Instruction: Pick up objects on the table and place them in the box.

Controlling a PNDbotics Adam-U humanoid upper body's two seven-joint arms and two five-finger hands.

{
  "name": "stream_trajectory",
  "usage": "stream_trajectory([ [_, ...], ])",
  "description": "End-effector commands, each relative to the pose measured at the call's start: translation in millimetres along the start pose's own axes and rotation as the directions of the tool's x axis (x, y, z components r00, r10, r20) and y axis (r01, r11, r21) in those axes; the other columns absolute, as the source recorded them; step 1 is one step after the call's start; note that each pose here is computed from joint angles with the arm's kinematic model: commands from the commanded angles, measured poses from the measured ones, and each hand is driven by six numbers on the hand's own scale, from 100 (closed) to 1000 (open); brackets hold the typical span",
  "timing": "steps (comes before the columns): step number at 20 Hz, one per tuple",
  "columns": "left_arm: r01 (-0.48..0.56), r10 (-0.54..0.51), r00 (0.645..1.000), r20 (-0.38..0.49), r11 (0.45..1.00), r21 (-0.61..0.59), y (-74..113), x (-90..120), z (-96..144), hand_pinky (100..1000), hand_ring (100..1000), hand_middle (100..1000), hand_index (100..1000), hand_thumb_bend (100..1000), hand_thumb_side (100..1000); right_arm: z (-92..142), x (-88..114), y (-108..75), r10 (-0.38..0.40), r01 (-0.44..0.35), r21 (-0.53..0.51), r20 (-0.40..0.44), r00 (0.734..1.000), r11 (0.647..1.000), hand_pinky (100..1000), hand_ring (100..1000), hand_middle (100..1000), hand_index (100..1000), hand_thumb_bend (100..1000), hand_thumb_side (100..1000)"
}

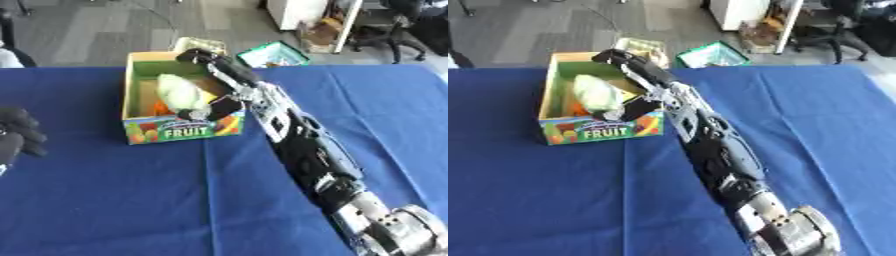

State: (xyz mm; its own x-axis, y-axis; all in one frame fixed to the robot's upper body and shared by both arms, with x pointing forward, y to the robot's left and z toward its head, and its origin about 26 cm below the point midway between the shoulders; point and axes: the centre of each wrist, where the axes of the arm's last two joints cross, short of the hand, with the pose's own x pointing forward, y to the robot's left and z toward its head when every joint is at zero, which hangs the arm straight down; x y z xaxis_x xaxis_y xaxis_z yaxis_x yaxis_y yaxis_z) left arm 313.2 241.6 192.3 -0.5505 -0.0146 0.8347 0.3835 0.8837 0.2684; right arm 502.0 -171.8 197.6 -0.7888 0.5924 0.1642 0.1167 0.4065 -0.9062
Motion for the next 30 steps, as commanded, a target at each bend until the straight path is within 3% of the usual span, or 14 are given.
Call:
stream_trajectory([
  [1, 0.016, -0.016, 1.0, 0.023, 1.0, -0.005, 1.6, 7.3, -1.8, 571, 623, 610, 728, 368, 369, -3.9, 0.5, -21.0, 0.046, -0.046, -0.088, 0.001, 0.999, 0.995, 967, 993, 895, 949, 573, 409],
  [9, 0.029, -0.029, 1.0, 0.005, 0.999, 0.025, 5.7, 4.6, 3.0, 570, 620, 610, 726, 369, 372, 11.0, -6.7, -52.7, -0.009, -0.002, -0.291, -0.037, 0.999, 0.957, 914, 941, 813, 886, 527, 277],
  [11, 0.036, -0.036, 0.999, -0.003, 0.999, 0.037, 7.7, 3.4, 5.4, 570, 620, 610, 726, 370, 372, 20.6, -9.2, -65.2, -0.054, 0.042, -0.332, -0.027, 0.998, 0.942, 881, 904, 766, 861, 501, 223],
  [12, 0.041, -0.04, 0.999, -0.008, 0.998, 0.046, 9.0, 2.8, 6.7, 570, 620, 609, 724, 372, 373, 26.5, -9.5, -71.4, -0.087, 0.078, -0.348, -0.009, 0.996, 0.934, 862, 884, 743, 848, 429, 195],
  [15, 0.055, -0.053, 0.998, -0.024, 0.996, 0.07, 12.5, 0.4, 11.2, 569, 619, 608, 719, 372, 373, 51.1, -5.6, -89.4, -0.205, 0.22, -0.367, 0.079, 0.975, 0.904, 842, 856, 714, 835, 334, 188],
  [18, 0.068, -0.065, 0.997, -0.041, 0.993, 0.094, 16.0, -2.2, 15.9, 569, 620, 607, 720, 373, 376, 82.3, 6.2, -100.2, -0.356, 0.389, -0.344, 0.155, 0.921, 0.855, 812, 811, 677, 807, 239, 199],
  [22, 0.074, -0.067, 0.996, -0.067, 0.99, 0.117, 18.2, -7.4, 22.8, 572, 621, 606, 721, 371, 380, 120.8, 20.6, -102.0, -0.538, 0.569, -0.269, 0.185, 0.822, 0.777, 790, 781, 638, 791, 167, 243],
  [25, 0.078, -0.067, 0.994, -0.083, 0.988, 0.133, 19.5, -10.8, 27.8, 573, 620, 605, 720, 371, 381, 144.0, 27.1, -97.4, -0.622, 0.646, -0.269, 0.178, 0.762, 0.715, 783, 765, 611, 772, 105, 271],
  [30, 0.075, -0.058, 0.992, -0.108, 0.984, 0.162, 20.4, -16.9, 35.4, 574, 617, 598, 713, 369, 393, 167.9, 39.4, -78.0, -0.708, 0.717, -0.271, 0.146, 0.691, 0.643, 769, 746, 587, 755, 100, 306],
])
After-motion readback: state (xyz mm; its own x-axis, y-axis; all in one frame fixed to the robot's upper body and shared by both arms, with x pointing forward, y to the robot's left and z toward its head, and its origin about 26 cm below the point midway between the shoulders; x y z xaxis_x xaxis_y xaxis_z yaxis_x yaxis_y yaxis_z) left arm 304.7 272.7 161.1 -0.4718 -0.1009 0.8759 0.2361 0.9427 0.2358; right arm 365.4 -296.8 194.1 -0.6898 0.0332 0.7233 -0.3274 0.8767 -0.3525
